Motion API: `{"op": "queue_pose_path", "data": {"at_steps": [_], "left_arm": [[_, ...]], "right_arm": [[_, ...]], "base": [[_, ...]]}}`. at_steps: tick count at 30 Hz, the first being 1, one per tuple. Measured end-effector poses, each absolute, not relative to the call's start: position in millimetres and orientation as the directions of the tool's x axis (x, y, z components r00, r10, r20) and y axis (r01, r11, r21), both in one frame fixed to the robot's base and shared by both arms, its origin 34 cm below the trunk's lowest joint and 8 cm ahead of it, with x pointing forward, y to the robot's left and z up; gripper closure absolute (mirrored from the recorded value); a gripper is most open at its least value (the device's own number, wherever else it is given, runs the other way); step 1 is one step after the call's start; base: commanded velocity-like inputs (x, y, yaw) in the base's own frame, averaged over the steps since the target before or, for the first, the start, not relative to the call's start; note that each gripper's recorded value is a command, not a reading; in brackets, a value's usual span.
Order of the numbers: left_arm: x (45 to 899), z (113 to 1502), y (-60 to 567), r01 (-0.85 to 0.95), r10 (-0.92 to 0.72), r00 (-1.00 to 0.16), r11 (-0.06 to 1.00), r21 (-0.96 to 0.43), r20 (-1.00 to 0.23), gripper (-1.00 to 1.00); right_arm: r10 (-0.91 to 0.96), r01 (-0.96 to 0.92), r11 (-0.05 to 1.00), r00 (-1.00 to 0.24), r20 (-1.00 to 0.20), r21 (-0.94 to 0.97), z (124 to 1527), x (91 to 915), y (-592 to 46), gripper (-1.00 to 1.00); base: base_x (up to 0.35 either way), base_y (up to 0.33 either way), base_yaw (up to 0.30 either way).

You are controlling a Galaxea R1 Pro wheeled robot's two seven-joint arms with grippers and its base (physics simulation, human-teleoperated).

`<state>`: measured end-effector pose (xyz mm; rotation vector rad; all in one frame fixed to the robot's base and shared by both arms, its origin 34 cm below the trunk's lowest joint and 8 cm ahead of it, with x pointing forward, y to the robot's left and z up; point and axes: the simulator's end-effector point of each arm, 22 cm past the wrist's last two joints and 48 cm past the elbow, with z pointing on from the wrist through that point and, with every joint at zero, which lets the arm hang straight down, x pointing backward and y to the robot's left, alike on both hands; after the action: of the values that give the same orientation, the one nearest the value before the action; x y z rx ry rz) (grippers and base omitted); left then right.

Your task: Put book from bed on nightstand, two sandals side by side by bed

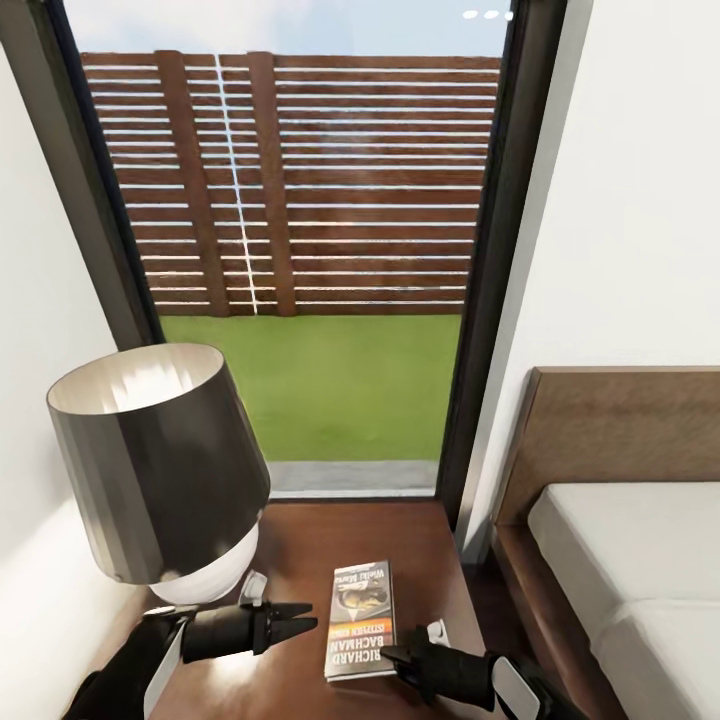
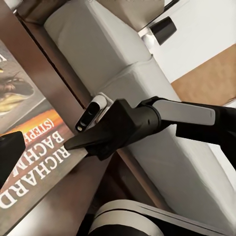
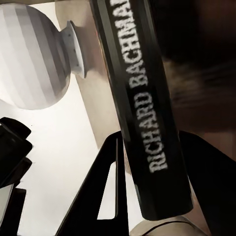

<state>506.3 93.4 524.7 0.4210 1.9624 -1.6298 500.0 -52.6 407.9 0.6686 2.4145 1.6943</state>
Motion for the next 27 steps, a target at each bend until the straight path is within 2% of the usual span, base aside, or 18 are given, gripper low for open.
{"op": "queue_pose_path", "data": {"at_steps": [11, 12, 27], "left_arm": [[506.8, 527.0, 93.4, 0.561, -0.104, -0.8, 0.216, -0.799, -0.59, -1.0], [506.8, 527.0, 93.4, 0.561, -0.104, -0.8, 0.216, -0.799, -0.59, -1.0], [507.0, 527.1, 93.5, 0.561, -0.105, -0.8, 0.216, -0.799, -0.59, -1.0]], "right_arm": [[0.412, 0.282, 0.287, -0.899, 0.148, 0.915, 408.5, 499.3, -52.8, 1.0], [0.412, 0.283, 0.287, -0.899, 0.148, 0.915, 408.5, 499.3, -52.9, -1.0], [0.404, 0.277, 0.299, -0.904, 0.142, 0.913, 406.6, 497.1, -52.5, -1.0]], "base": [[0.0, 0.0, 0.0], [0.0, 0.0, 0.0], [0.0, 0.0, 0.0]]}}
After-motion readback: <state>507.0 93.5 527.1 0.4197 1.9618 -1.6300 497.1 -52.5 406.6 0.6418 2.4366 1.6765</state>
